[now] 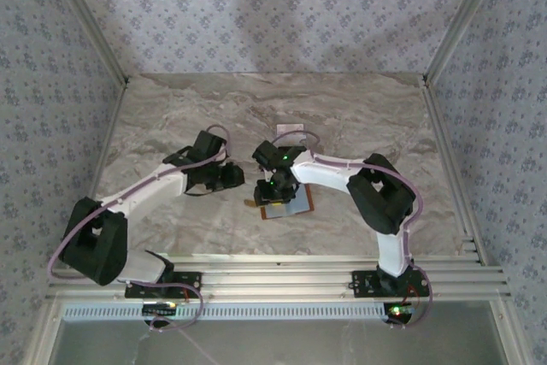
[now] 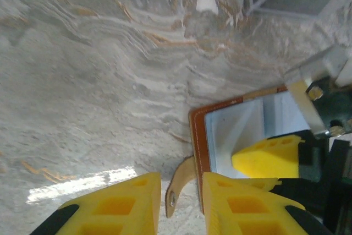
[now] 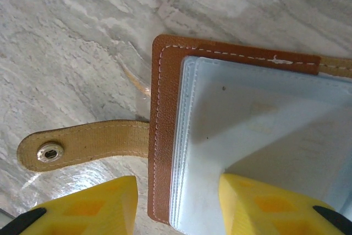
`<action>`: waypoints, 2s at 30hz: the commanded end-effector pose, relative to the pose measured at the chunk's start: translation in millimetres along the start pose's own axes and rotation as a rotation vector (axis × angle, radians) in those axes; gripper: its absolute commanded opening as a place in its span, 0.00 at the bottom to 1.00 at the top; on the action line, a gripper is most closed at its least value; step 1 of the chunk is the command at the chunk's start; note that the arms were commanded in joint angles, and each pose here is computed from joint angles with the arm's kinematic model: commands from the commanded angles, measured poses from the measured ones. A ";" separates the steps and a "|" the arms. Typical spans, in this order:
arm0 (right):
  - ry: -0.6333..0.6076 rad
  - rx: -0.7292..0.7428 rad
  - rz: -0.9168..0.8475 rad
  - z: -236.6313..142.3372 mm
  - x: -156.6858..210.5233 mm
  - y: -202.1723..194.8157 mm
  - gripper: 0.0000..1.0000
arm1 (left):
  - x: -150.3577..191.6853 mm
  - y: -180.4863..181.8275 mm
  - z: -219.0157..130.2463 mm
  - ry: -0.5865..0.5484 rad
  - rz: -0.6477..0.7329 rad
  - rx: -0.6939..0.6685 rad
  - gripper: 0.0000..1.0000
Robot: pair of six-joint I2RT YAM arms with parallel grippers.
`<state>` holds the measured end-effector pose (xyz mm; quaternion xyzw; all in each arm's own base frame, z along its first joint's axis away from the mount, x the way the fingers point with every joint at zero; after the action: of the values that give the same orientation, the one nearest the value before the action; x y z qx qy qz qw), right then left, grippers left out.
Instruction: Take the credit cards out of the card holder
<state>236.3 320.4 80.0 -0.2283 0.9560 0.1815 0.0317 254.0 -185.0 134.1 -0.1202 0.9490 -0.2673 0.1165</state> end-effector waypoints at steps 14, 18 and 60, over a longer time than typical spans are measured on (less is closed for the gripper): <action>-0.052 -0.079 0.020 -17.3 -1.3 8.6 0.44 | 45.3 24.6 40.7 0.198 -0.061 -0.110 0.35; -0.050 -0.090 0.024 -17.1 -0.5 8.8 0.43 | 43.0 25.2 46.6 0.200 -0.067 -0.116 0.31; 0.052 0.259 -0.001 -18.1 15.4 -34.6 0.40 | 31.6 18.9 42.4 0.192 -0.032 -0.088 0.05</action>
<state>242.4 298.2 82.5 -0.2076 0.9685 0.1298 0.0445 228.2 -200.3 78.3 -0.1177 0.9629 -0.2424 0.0112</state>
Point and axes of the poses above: each hand's point on the last joint's axis, 136 mm out from that joint toward the fingers, its own z axis out along the fingers, its own y axis along the line the jaws close on, x = y × z, the point moved 5 cm from there along -z, back along the fingers, and after that the axes turned 12 degrees about -z, right-handed, at the moved point
